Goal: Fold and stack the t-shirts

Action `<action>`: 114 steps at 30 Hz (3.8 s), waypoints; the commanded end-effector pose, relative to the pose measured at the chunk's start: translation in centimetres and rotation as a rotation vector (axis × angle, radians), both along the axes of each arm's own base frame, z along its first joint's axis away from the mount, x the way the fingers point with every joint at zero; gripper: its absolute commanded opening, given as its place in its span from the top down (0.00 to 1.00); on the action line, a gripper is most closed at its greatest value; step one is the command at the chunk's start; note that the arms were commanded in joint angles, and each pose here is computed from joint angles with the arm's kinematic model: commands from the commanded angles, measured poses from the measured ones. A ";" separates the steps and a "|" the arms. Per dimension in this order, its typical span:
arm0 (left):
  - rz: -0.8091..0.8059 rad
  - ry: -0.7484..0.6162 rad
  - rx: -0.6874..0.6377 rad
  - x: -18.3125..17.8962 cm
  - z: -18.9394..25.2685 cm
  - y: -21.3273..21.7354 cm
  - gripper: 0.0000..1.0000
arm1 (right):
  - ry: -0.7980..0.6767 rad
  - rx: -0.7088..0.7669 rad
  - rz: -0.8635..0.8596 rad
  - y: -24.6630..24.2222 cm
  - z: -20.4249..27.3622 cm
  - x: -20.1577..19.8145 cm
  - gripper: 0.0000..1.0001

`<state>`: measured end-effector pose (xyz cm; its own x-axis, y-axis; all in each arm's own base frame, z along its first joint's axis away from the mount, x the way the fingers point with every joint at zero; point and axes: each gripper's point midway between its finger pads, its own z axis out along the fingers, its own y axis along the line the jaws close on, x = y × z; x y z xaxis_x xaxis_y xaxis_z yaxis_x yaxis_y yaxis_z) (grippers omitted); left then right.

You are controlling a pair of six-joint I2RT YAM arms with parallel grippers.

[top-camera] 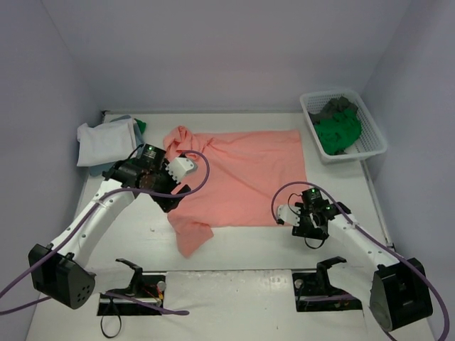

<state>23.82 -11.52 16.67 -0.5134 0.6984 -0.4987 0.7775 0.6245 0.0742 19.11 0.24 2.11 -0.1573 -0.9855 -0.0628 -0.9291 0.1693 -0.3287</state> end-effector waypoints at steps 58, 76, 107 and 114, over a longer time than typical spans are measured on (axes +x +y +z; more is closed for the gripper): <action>-0.389 0.102 0.180 -7.4 -9.1 -6.8 0.20 | 0.109 0.112 -0.004 4.4 -0.1 3.7 1.00; -0.505 0.289 0.154 -9.9 -13.7 -8.1 0.19 | 0.105 0.113 -0.014 4.3 -0.1 3.4 1.00; -0.378 0.147 0.131 -6.0 -6.0 -5.4 1.00 | -0.029 0.243 -0.065 6.4 4.5 6.4 1.00; -0.320 0.047 0.115 -5.1 -1.2 -2.5 1.00 | -0.095 0.254 -0.074 6.2 6.4 7.4 1.00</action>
<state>19.56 -15.61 13.50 -0.2985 0.8653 -0.4027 0.9323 0.3547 0.0709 25.43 6.17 6.22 -0.2129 -0.9349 -0.2841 -0.9032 0.2992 -0.3078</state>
